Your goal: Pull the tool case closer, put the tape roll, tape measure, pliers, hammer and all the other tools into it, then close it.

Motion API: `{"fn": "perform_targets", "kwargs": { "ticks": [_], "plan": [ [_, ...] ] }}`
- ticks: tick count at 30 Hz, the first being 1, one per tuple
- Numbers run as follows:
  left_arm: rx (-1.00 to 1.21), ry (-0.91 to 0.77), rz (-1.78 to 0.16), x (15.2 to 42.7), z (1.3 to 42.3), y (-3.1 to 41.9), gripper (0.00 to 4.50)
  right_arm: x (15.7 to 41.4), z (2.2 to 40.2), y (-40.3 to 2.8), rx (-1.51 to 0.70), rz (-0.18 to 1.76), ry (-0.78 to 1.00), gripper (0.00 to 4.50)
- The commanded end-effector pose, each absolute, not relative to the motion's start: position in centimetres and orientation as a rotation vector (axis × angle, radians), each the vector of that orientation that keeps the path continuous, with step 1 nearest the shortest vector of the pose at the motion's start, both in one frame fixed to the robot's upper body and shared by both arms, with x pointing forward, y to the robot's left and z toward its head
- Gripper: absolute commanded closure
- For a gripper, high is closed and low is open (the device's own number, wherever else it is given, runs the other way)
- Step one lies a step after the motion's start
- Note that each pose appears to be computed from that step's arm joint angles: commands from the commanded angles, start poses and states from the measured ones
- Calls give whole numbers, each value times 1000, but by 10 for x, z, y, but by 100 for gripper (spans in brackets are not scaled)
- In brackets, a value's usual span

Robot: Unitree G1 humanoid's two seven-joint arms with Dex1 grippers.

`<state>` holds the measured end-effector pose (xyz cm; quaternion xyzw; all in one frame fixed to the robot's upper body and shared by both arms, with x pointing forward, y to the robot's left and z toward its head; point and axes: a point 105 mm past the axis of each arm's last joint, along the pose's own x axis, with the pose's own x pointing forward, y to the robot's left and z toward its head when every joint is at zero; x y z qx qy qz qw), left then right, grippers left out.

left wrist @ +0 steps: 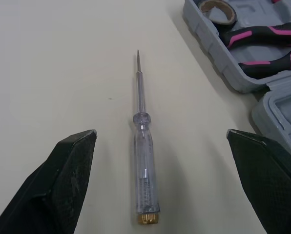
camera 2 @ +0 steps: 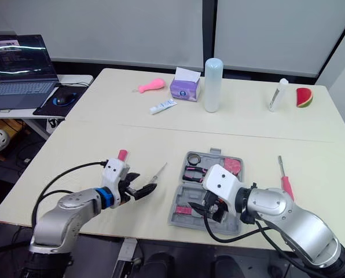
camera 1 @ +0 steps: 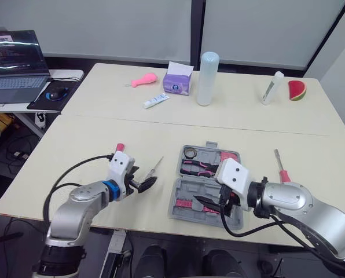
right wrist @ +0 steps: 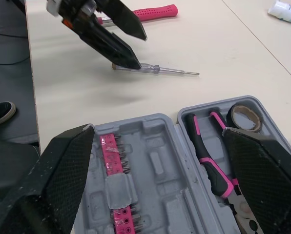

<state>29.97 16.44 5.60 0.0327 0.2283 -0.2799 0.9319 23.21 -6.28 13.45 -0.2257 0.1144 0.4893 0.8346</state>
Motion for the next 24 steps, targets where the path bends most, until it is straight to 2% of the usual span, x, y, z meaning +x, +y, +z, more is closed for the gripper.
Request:
{"fn": "perform_targets", "kwargs": {
  "ticks": [1, 10, 14, 24],
  "plan": [
    [116, 439, -544, 307, 55, 162, 6, 228, 142, -59, -469, 1049, 202, 0],
    [130, 456, -515, 325, 32, 153, 6, 225, 143, -56, -454, 1068, 217, 0],
    [128, 514, -541, 324, 22, 151, 90, 225, 144, -56, -454, 1068, 222, 0],
    [159, 603, -520, 311, 6, 166, 393, 226, 145, -58, -445, 1048, 220, 0]
  ]
}}
